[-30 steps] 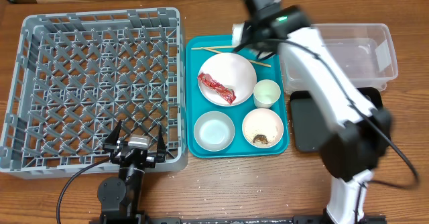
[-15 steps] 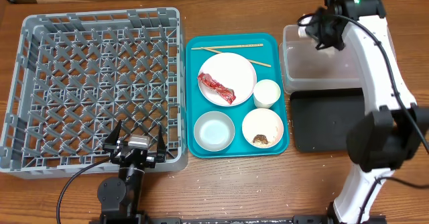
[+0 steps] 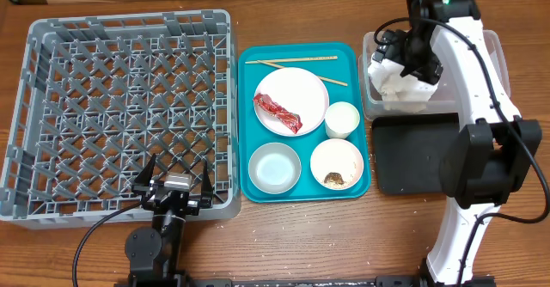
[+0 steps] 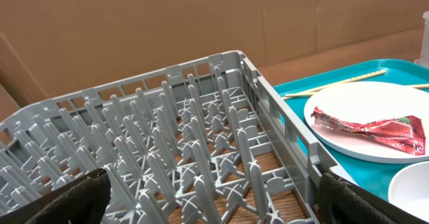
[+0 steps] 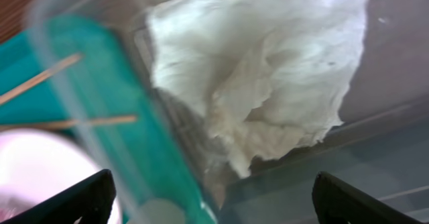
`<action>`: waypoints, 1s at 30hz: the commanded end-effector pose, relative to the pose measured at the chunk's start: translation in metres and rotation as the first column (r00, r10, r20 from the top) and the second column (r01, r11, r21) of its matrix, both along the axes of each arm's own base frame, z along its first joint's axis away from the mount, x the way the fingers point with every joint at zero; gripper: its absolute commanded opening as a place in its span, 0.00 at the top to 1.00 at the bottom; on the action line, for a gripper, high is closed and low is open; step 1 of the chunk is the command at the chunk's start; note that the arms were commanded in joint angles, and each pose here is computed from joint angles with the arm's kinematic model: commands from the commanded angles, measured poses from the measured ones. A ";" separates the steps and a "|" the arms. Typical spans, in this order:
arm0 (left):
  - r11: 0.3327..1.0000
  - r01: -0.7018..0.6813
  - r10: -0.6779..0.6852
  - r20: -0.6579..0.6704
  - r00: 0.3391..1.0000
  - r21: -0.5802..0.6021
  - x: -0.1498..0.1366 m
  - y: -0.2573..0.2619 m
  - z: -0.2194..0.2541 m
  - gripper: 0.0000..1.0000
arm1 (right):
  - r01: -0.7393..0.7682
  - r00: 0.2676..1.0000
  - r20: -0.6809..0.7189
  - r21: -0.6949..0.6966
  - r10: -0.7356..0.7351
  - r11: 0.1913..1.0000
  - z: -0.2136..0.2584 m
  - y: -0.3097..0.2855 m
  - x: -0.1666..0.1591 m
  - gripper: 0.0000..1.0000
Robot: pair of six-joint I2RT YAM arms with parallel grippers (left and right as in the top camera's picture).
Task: Sort waste into correct bins and load items into the dishwasher
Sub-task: 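Carry the tissue right and drop it into the clear bin, then move right gripper to the plate and grasp the red wrapper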
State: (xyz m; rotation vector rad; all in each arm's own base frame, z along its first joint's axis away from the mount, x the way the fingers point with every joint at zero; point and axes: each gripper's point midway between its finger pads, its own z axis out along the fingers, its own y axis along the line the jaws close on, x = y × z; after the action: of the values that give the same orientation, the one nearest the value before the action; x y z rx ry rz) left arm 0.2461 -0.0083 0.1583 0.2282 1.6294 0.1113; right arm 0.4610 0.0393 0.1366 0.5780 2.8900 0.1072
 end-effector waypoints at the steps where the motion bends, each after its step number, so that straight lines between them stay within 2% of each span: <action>1: 1.000 -0.010 0.010 -0.002 1.000 0.009 0.000 0.002 -0.002 0.00 | -0.334 0.930 0.192 0.088 0.313 0.938 0.073 0.059 -0.003 0.06; 5: 1.000 -0.010 0.010 -0.002 1.000 0.009 0.000 0.002 -0.002 0.00 | -0.542 0.829 0.193 0.039 0.526 0.840 0.073 0.112 -0.022 0.06; 9: 1.000 -0.010 0.010 -0.002 1.000 0.009 0.000 0.002 -0.002 0.00 | -0.685 0.721 0.140 -0.003 0.678 0.729 0.048 0.161 -0.043 0.06; 17: 1.000 -0.010 0.010 -0.002 1.000 0.009 0.000 0.002 -0.002 0.00 | -0.864 0.496 0.096 -0.041 0.863 0.501 -0.007 0.225 -0.077 0.05; 23: 1.000 -0.010 0.010 -0.002 1.000 0.009 0.000 0.002 -0.002 0.00 | -0.889 0.430 0.124 -0.113 0.894 0.443 -0.041 0.235 -0.068 0.05; 30: 1.000 -0.010 0.010 -0.002 1.000 0.009 0.000 0.002 -0.002 0.00 | -0.884 0.419 0.174 -0.144 0.891 0.444 -0.069 0.240 -0.060 0.05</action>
State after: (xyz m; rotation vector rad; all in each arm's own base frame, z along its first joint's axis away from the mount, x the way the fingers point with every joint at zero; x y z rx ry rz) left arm 0.2461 -0.0083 0.1581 0.2286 1.6298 0.1115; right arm 0.4008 0.2829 0.0809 -0.9850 2.5923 0.2688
